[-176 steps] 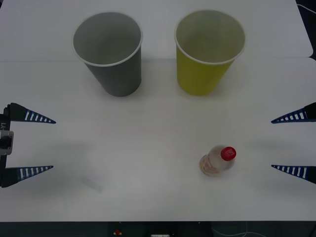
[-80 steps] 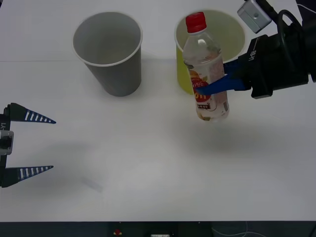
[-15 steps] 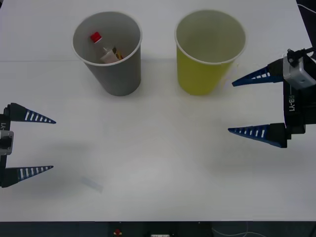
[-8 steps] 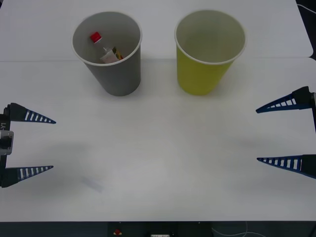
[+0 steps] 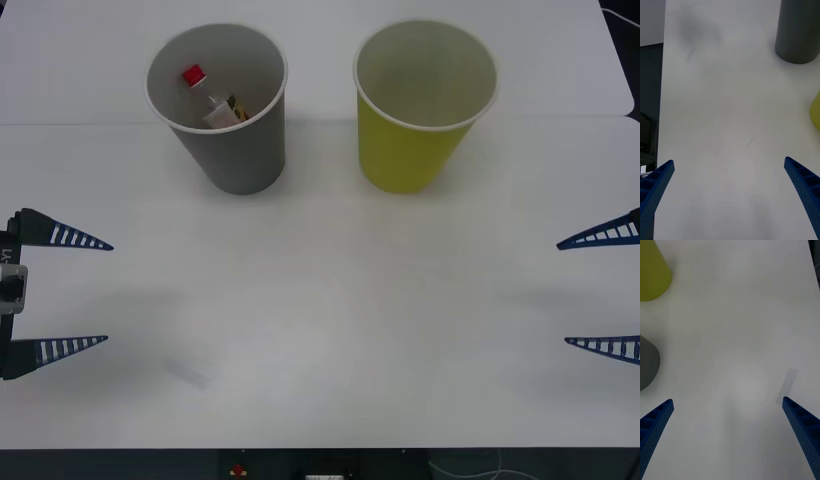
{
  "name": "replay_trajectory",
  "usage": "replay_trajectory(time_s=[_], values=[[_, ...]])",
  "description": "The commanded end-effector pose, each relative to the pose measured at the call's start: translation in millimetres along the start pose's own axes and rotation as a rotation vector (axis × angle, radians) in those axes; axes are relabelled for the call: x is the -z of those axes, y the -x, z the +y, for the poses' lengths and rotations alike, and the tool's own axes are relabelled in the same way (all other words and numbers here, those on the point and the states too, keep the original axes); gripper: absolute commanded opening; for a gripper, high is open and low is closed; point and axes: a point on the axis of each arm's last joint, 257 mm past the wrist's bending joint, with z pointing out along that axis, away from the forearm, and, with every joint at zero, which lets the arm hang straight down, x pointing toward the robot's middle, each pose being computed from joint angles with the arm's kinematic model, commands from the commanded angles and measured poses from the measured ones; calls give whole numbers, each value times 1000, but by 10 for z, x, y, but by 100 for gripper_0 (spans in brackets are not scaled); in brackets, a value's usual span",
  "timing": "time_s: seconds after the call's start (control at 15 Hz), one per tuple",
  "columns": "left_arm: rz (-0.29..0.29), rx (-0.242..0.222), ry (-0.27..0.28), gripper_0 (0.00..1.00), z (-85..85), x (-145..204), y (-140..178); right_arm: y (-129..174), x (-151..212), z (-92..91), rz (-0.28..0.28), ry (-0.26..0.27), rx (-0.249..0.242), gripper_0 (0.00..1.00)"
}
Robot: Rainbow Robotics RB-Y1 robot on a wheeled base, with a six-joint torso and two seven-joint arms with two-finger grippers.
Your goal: Put the can into the green bin and the plastic bottle into the gray bin
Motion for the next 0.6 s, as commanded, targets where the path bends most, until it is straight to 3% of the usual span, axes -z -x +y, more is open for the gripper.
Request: replay_trajectory(time_s=[0.07, 0.6], values=[[0, 0, 0, 100, 0, 0, 0, -157, 89, -21, 6, 13, 17, 100], [0, 0, 0, 100, 0, 0, 0, -129, 113, -96, 6, 5, 17, 100]])
